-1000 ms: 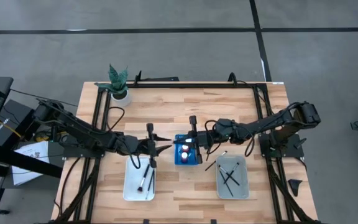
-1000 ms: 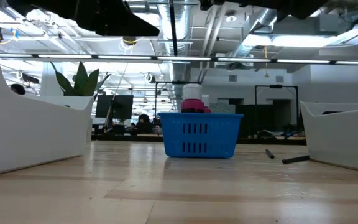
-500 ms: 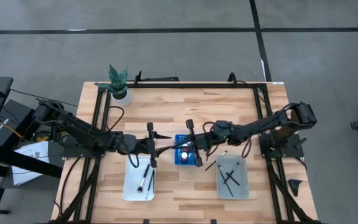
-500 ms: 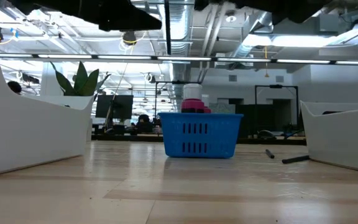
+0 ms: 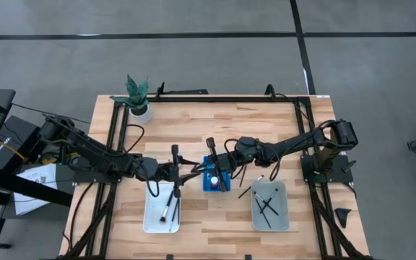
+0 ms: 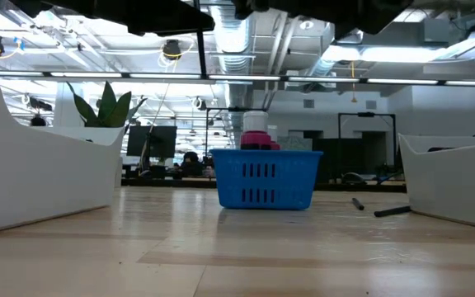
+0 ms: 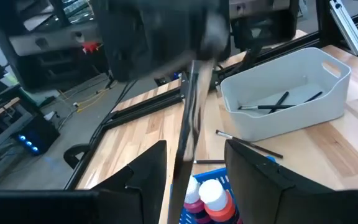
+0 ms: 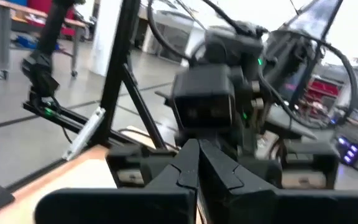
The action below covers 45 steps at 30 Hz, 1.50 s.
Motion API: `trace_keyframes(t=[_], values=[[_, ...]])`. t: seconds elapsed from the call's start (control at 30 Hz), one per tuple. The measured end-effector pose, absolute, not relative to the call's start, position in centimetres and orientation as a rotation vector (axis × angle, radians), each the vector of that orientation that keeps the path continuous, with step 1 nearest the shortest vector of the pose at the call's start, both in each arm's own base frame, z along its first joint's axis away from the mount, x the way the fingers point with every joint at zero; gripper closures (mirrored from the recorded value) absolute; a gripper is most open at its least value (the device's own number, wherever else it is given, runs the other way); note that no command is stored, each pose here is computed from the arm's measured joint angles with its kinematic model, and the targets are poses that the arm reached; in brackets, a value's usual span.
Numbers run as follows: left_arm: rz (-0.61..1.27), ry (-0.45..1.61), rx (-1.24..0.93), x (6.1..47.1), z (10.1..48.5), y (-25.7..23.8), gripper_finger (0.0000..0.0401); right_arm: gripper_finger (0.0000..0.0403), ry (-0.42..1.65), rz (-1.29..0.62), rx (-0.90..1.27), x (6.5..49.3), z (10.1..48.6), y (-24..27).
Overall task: Pick & Place Paint Supplies
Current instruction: Put the top eyeshadow brush into the white bin
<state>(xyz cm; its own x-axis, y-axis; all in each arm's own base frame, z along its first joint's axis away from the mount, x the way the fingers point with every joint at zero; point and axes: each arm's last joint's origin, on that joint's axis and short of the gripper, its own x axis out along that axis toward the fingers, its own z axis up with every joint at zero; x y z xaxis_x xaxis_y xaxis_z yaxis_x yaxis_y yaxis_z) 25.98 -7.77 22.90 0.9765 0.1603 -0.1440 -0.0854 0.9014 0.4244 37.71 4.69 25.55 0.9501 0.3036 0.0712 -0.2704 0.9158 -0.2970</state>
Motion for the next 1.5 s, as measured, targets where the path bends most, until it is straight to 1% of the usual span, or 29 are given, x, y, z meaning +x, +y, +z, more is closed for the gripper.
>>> trace_keyframes(t=[0.3,0.43,0.53,0.6,0.67,0.73,0.77,0.83,1.0,1.17,1.27,1.33,1.5], values=[[0.129,0.177,0.434,26.0,22.9,-7.7,0.0248,0.0403,-0.108,0.31,-0.289,37.8,25.6,4.5],[0.129,0.178,0.435,26.0,22.9,-7.7,0.0261,0.0403,-0.102,0.31,-0.289,37.8,25.6,4.5],[0.128,0.185,0.438,26.0,22.8,-7.7,0.0281,0.0403,-0.096,0.308,-0.288,37.8,25.5,4.3],[0.128,0.188,0.439,26.0,22.8,-7.7,0.0302,0.0403,-0.092,0.308,-0.288,37.8,25.5,4.3],[0.125,0.19,0.441,25.9,22.8,-7.8,0.0331,0.0403,-0.088,0.307,-0.288,37.9,25.4,4.2],[0.123,0.198,0.444,25.9,22.7,-7.8,0.0372,0.0403,-0.084,0.308,-0.288,37.9,25.4,4.3],[0.121,0.202,0.446,25.9,22.7,-7.8,0.0382,0.0403,-0.08,0.311,-0.288,37.8,25.4,4.3],[0.119,0.209,0.449,25.9,22.6,-7.9,0.0382,0.0399,-0.072,0.31,-0.287,37.8,25.3,4.3],[0.124,0.235,0.436,25.7,22.5,-7.7,0.0383,0.0366,-0.045,0.253,-0.287,37.8,25.3,3.7],[0.117,0.267,0.357,24.7,23.1,-7.5,0.0383,0.0321,-0.002,0.129,-0.325,36.8,27.0,2.6],[0.078,0.27,0.264,23.7,23.9,-7.3,0.0383,0.0297,0.067,0.071,-0.356,35.9,27.6,2.1],[0.025,0.259,0.177,23.0,24.5,-7.2,0.0383,0.0283,0.122,0.071,-0.36,35.3,27.9,2.0],[-0.079,0.321,-0.101,21.3,25.2,-7.0,0.0383,0.0262,0.254,0.055,-0.345,34.2,27.7,1.6]])
